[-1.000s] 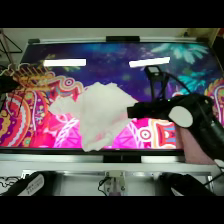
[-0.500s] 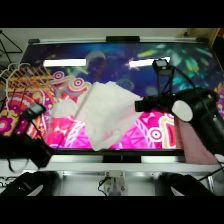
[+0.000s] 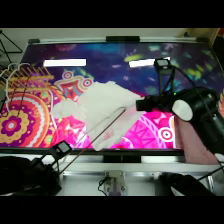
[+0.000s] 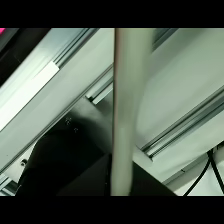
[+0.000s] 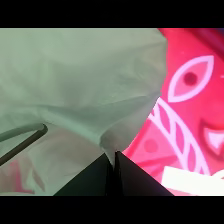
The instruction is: Fold the shirts.
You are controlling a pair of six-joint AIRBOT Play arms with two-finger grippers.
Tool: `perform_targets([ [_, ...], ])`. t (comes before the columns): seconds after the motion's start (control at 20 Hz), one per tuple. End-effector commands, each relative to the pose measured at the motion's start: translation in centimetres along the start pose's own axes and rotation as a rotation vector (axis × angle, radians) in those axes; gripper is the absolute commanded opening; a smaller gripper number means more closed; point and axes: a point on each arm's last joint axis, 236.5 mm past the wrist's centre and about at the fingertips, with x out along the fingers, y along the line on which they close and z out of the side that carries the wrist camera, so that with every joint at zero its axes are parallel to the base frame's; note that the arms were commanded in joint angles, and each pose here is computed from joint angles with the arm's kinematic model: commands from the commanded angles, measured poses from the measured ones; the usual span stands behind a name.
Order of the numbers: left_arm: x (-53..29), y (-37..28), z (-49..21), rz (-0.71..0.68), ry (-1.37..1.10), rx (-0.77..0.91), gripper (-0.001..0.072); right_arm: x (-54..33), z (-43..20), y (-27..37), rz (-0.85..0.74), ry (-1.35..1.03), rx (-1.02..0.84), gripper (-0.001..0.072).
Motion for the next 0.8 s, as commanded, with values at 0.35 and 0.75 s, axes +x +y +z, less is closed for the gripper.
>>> perform_targets([
  [0.35,5.7,-3.3,7.0,-0.018,-0.057,-0.084,0.0046,-0.6,-0.4,2.4,0.100,0.012,0.008,0.0054],
  [0.75,5.7,-1.5,10.4,-0.035,-0.115,-0.122,0.0046,-8.4,3.0,12.9,0.613,-0.198,0.010,0.0053],
])
